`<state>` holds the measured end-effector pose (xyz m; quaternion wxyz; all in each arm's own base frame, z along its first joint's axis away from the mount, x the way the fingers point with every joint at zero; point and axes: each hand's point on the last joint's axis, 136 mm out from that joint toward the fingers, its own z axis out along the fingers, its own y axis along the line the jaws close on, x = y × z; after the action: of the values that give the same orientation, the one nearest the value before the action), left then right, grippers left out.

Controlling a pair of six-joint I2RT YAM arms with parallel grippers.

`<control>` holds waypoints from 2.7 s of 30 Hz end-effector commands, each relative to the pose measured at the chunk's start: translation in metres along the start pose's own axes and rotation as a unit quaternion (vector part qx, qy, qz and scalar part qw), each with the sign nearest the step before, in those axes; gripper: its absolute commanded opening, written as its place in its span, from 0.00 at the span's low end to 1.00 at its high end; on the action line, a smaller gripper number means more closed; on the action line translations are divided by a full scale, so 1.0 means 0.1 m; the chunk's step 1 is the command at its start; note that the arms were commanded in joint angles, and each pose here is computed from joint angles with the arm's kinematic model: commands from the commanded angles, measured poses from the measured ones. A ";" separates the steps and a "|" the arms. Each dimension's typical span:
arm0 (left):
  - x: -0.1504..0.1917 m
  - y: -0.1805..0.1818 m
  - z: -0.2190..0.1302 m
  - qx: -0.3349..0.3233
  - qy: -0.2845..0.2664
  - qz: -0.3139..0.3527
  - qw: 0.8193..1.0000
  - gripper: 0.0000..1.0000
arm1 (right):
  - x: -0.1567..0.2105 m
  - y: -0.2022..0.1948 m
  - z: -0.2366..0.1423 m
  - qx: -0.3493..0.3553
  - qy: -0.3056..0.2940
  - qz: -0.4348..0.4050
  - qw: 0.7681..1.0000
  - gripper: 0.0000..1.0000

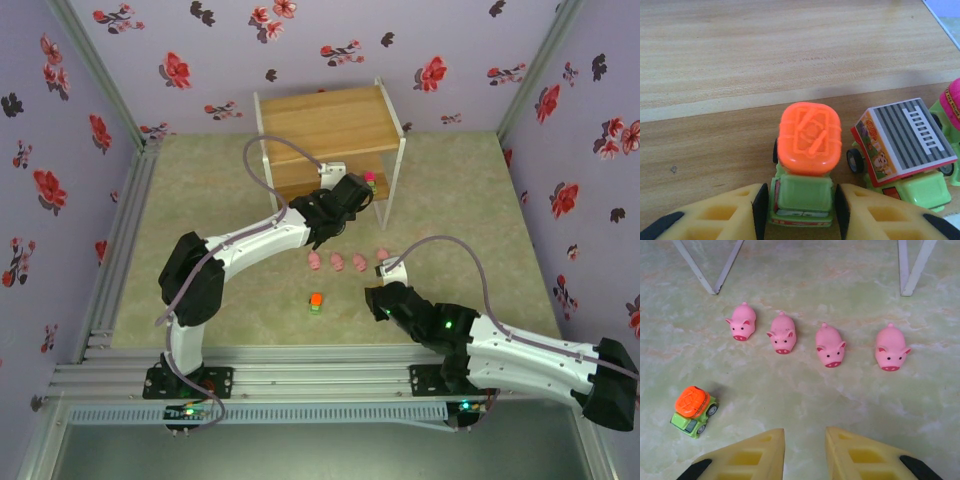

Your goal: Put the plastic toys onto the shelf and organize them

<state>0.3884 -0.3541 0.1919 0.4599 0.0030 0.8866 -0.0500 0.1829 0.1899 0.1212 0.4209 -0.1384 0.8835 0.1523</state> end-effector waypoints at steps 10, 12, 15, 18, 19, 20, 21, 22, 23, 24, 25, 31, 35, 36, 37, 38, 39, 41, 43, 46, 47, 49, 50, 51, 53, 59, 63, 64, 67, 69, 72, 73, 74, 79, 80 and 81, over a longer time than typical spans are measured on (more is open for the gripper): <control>-0.14 -0.04 -0.23 0.005 -0.034 -0.001 0.999 0.44 | 0.04 -0.02 0.03 0.002 0.001 -0.006 1.000 0.28; -0.13 -0.05 -0.27 0.005 -0.036 0.001 0.999 0.44 | 0.04 -0.02 0.03 0.002 0.001 -0.007 1.000 0.29; -0.12 -0.03 -0.34 0.007 -0.039 0.003 0.999 0.44 | 0.04 -0.02 0.03 0.003 0.001 -0.007 1.000 0.30; -0.11 -0.01 -0.41 0.009 -0.042 0.003 0.999 0.45 | 0.04 -0.02 0.03 0.002 0.001 -0.008 1.000 0.31; -0.11 -0.01 -0.44 0.010 -0.043 0.003 0.999 0.45 | 0.04 -0.02 0.03 0.003 0.001 -0.008 1.000 0.31; -0.12 0.00 -0.47 0.011 -0.045 0.002 0.999 0.45 | 0.04 -0.02 0.03 0.003 0.001 -0.008 1.000 0.32; -0.11 0.00 -0.49 0.012 -0.045 0.003 0.999 0.45 | 0.04 -0.02 0.03 0.002 0.002 -0.008 1.000 0.32; -0.10 0.01 -0.52 0.012 -0.045 0.004 0.999 0.45 | 0.04 -0.02 0.03 0.003 0.001 -0.008 1.000 0.33; -0.10 0.03 -0.54 0.012 -0.047 0.004 0.999 0.45 | 0.04 -0.02 0.03 0.002 0.001 -0.008 1.000 0.33; -0.09 0.04 -0.57 0.013 -0.048 0.005 0.999 0.45 | 0.04 -0.02 0.03 0.002 0.001 -0.007 1.000 0.33; -0.08 0.05 -0.60 0.014 -0.048 0.005 0.999 0.45 | 0.04 -0.02 0.03 0.002 0.001 -0.007 1.000 0.34; -0.02 0.18 -0.82 0.026 -0.052 0.008 0.998 0.45 | 0.05 0.03 0.04 -0.013 0.003 -0.002 1.000 0.36; 0.07 0.30 -0.96 0.031 -0.050 0.021 0.998 0.46 | 0.04 0.04 0.03 -0.011 -0.003 0.010 1.000 0.40; 0.10 0.34 -1.00 0.031 -0.051 0.024 0.998 0.46 | 0.03 0.05 0.02 -0.012 -0.007 0.011 1.000 0.40; 0.12 0.37 -1.03 0.032 -0.053 0.026 0.998 0.46 | 0.02 0.06 0.01 -0.010 -0.010 0.011 1.000 0.40; 0.15 0.39 -1.07 0.036 -0.055 0.028 0.997 0.46 | 0.00 0.08 0.00 -0.009 -0.015 0.009 1.000 0.41; 0.18 0.42 -1.09 0.037 -0.058 0.031 0.997 0.46 | -0.01 0.10 -0.01 -0.006 -0.018 0.006 1.000 0.41; 0.25 0.49 -1.13 0.039 -0.056 0.034 0.997 0.46 | -0.05 0.16 -0.03 -0.001 -0.024 -0.007 1.000 0.41; 0.33 0.56 -1.15 0.038 -0.052 0.039 0.997 0.46 | -0.06 0.25 -0.04 0.002 -0.025 -0.019 1.000 0.43; 0.46 0.67 -1.17 0.036 -0.046 0.048 0.997 0.46 | -0.04 0.37 -0.03 0.002 -0.021 -0.027 0.999 0.43; 0.49 0.70 -1.19 0.037 -0.047 0.049 0.997 0.47 | -0.03 0.42 -0.01 0.001 -0.020 -0.027 0.999 0.44; 0.58 0.78 -1.19 0.035 -0.043 0.050 0.997 0.47 | 0.01 0.49 0.02 0.000 -0.015 -0.028 1.000 0.44; 0.62 0.83 -1.20 0.034 -0.041 0.049 0.997 0.47 | 0.03 0.53 0.03 0.000 -0.013 -0.027 1.000 0.44; 0.66 0.87 -1.20 0.033 -0.040 0.047 0.998 0.47 | 0.04 0.56 0.05 0.000 -0.011 -0.026 1.000 0.44; 0.73 0.95 -1.21 0.031 -0.036 0.046 0.998 0.48 | 0.07 0.61 0.06 -0.001 -0.008 -0.026 1.000 0.44; 0.91 1.21 -1.24 0.020 -0.029 0.046 0.998 0.48 | 0.11 0.79 0.08 -0.016 -0.002 -0.012 1.000 0.44; 1.02 1.36 -1.24 0.010 -0.023 0.046 0.999 0.49 | 0.16 0.93 0.11 -0.020 0.003 -0.012 1.000 0.45; 1.04 1.39 -1.24 0.007 -0.021 0.045 0.999 0.49 | 0.18 0.96 0.13 -0.022 0.004 -0.008 1.000 0.45; 1.10 1.46 -1.24 0.002 -0.016 0.042 0.999 0.49 | 0.19 1.05 0.19 -0.024 0.008 0.003 1.000 0.47; 1.14 1.53 -1.24 -0.004 -0.012 0.038 0.999 0.49 | 0.24 1.18 0.19 -0.031 0.013 -0.001 0.999 0.48; 1.23 1.64 -1.21 -0.015 -0.005 0.031 0.999 0.50 | 0.28 1.29 0.23 -0.029 0.020 0.005 0.999 0.51; 1.26 1.68 -1.21 -0.018 -0.003 0.028 0.999 0.51 | 0.30 1.31 0.25 -0.027 0.023 0.007 0.999 0.51; 1.28 1.72 -1.20 -0.022 -0.002 0.027 0.999 0.51 | 0.32 1.34 0.27 -0.026 0.026 0.011 0.999 0.52; 1.37 1.86 -1.19 -0.033 0.004 0.019 0.999 0.51 | 0.42 1.43 0.36 -0.020 0.040 0.029 0.999 0.53; 1.37 1.88 -1.20 -0.034 0.004 0.017 0.999 0.51 | 0.45 1.44 0.38 -0.019 0.045 0.032 0.998 0.53; 1.38 1.91 -1.20 -0.036 0.004 0.013 0.999 0.51 | 0.47 1.47 0.40 -0.018 0.048 0.034 0.998 0.53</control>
<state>0.2207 -0.1749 0.1316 0.4486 0.0257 0.8930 -0.0241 0.1291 0.3233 0.0813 0.3730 -0.1527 0.9010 0.1605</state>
